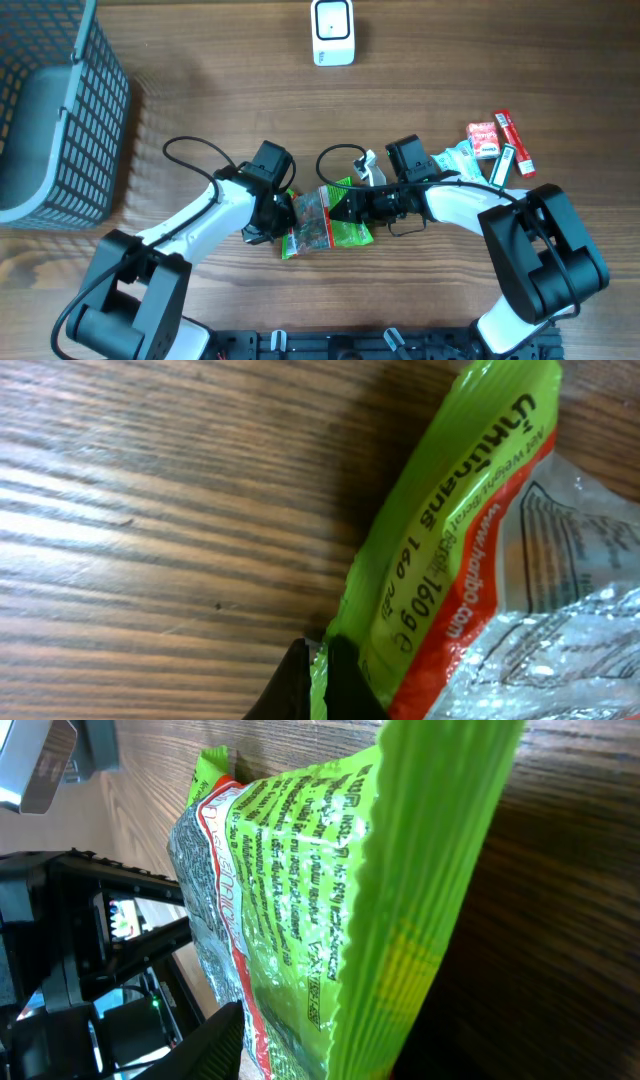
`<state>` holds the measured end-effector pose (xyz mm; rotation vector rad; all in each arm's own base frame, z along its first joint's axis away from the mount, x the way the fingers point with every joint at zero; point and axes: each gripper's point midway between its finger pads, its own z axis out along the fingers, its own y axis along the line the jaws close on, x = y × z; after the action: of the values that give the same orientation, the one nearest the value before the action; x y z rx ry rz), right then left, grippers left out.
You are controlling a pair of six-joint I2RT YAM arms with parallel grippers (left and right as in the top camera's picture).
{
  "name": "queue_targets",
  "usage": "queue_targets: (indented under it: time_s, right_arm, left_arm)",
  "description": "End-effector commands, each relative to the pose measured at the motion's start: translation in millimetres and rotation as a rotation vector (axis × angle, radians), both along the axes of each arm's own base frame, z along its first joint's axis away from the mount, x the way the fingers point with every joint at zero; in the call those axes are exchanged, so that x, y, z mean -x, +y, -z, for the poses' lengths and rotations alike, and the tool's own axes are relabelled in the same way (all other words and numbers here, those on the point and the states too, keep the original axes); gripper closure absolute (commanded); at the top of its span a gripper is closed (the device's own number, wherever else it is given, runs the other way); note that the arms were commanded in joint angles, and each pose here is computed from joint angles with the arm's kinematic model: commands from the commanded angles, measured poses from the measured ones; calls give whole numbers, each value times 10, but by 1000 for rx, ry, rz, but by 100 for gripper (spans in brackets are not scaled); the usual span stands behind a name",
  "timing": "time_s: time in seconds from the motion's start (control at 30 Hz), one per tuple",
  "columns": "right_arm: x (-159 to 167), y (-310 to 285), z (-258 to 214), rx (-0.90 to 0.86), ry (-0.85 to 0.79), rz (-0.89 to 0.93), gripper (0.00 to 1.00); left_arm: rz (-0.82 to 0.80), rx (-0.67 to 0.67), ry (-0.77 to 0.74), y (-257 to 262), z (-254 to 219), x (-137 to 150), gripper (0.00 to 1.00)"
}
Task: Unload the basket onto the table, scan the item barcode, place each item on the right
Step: 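Hold the Haribo bag with both grippers and stretch it flat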
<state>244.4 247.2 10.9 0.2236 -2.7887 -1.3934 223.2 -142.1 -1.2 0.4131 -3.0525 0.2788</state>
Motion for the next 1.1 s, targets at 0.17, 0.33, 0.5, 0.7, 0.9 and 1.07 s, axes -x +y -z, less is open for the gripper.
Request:
queue_targets:
  time_s: [0.17,0.33,0.5,0.7,0.9,1.07]
  right_arm:
    - [107,241,-133,-76,6,-50,54]
    - [165,597,-317,-160,-31,-89,58]
    - [207,704,-369,-186,-71,-124,60]
    - [290,676,-297,-173,-62,-132,60]
    - [291,715,-212,-119,-96,-121,88]
    - [121,311,-64,-36,-24,-27,96]
  left_arm:
    - [-27,4,48,-36,179,30,96]
    - [-27,4,48,-35,179,32,96]
    - [-27,5,46,-38,179,26,96]
    - [-34,11,34,-54,178,-7,96]
    - [-35,3,33,-36,178,-9,96]
    - [-115,-270,-54,606,-199,-220,96]
